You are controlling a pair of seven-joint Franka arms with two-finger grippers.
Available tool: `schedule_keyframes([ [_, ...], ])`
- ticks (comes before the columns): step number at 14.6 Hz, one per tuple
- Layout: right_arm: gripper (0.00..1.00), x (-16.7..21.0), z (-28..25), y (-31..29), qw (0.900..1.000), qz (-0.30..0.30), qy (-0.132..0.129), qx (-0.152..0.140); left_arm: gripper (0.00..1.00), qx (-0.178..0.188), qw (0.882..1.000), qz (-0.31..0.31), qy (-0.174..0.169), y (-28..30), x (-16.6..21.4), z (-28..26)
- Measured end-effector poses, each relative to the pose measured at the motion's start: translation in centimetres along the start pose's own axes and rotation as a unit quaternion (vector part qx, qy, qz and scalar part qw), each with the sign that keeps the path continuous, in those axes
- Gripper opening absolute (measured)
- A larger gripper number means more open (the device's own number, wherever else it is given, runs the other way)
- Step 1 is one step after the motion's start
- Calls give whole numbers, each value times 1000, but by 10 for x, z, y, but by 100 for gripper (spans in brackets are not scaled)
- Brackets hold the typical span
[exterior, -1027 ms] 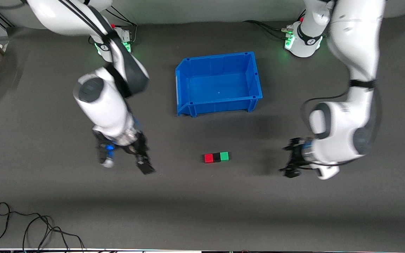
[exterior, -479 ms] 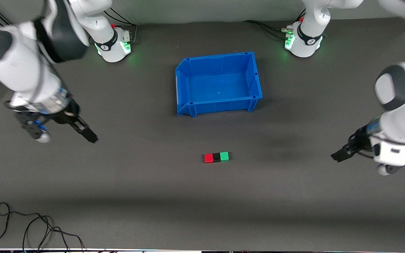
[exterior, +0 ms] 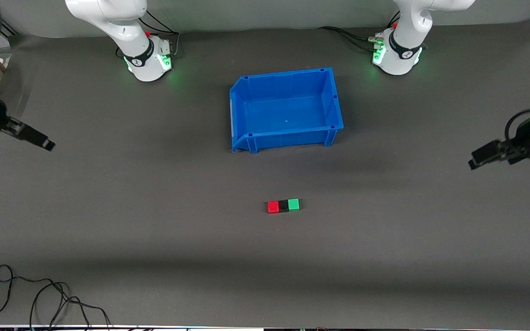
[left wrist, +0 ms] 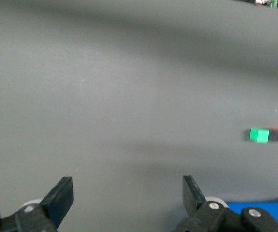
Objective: Attach green and red cubes to black cube
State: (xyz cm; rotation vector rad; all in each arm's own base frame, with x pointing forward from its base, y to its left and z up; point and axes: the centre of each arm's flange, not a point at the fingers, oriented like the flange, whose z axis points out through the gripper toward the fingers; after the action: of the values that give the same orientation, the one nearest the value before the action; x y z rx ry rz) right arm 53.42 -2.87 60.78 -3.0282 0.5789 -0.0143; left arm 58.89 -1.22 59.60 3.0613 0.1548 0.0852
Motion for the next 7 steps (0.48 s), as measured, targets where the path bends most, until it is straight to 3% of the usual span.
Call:
schedule_keyframes([
  [7, 100, -12, -12, -2, 995, -101, -6, -11, 100, 29, 998, 57, -3, -10, -35, -20],
])
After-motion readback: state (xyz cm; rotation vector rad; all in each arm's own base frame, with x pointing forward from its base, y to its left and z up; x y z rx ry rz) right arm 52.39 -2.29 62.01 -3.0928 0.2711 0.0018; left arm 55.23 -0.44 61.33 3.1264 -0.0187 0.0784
